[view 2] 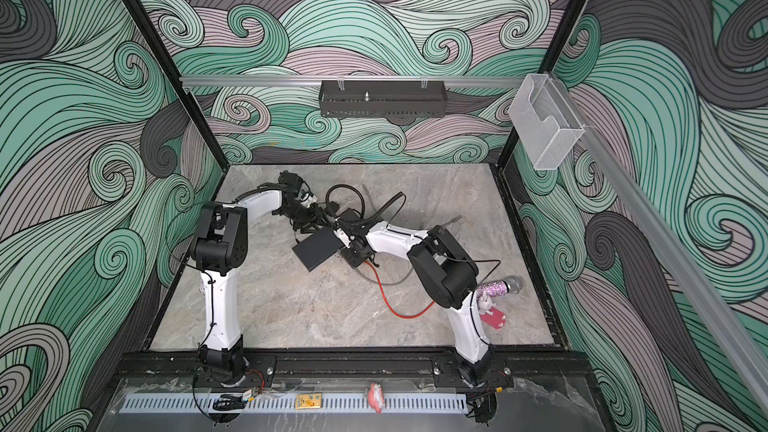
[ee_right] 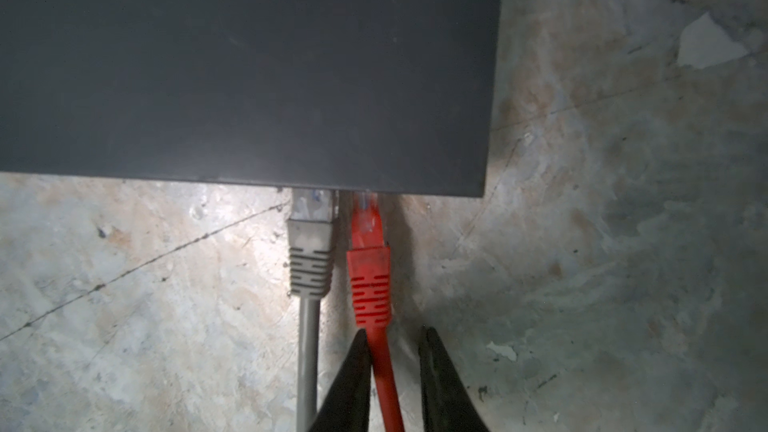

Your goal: Insert the plug into the switch port

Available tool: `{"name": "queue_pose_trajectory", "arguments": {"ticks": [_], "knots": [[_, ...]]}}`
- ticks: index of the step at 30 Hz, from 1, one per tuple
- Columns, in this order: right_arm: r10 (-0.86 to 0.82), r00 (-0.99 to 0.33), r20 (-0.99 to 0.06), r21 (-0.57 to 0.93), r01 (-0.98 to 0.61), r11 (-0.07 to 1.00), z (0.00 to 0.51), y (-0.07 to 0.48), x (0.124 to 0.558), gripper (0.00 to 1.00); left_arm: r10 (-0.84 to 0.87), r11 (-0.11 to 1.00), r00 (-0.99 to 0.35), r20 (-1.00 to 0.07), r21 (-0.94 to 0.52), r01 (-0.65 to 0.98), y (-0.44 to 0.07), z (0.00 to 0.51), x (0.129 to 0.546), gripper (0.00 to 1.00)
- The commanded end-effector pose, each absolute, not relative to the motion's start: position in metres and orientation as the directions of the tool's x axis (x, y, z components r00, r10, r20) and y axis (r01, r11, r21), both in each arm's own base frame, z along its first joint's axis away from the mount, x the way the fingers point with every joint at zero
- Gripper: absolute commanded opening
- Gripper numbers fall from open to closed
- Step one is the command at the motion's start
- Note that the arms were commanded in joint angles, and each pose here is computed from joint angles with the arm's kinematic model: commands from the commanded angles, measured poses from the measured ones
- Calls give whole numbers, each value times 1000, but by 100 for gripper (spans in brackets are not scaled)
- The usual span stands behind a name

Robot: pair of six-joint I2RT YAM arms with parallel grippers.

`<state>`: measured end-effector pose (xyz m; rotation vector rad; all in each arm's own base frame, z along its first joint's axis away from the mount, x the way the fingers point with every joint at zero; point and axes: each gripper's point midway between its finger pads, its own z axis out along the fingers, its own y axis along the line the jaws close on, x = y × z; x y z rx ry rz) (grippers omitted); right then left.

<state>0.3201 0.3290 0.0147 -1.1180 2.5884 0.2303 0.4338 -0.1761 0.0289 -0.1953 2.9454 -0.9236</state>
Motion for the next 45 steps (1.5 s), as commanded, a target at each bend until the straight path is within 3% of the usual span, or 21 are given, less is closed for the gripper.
{"name": "queue_pose_trajectory", "arguments": {"ticks": [1, 13, 45], "knots": [[-694, -637, -335, 21, -742, 671, 12, 332, 319, 23, -121, 823, -992, 30, -557, -117, -176, 23, 425, 52], [-692, -629, -354, 25, -746, 665, 16, 334, 319, 9, -125, 820, -992, 28, -560, -119, -175, 24, 425, 52], [-637, -629, -445, 10, -715, 699, 33, 332, 325, 5, -124, 816, -992, 28, -565, -118, -177, 23, 425, 52]]}}
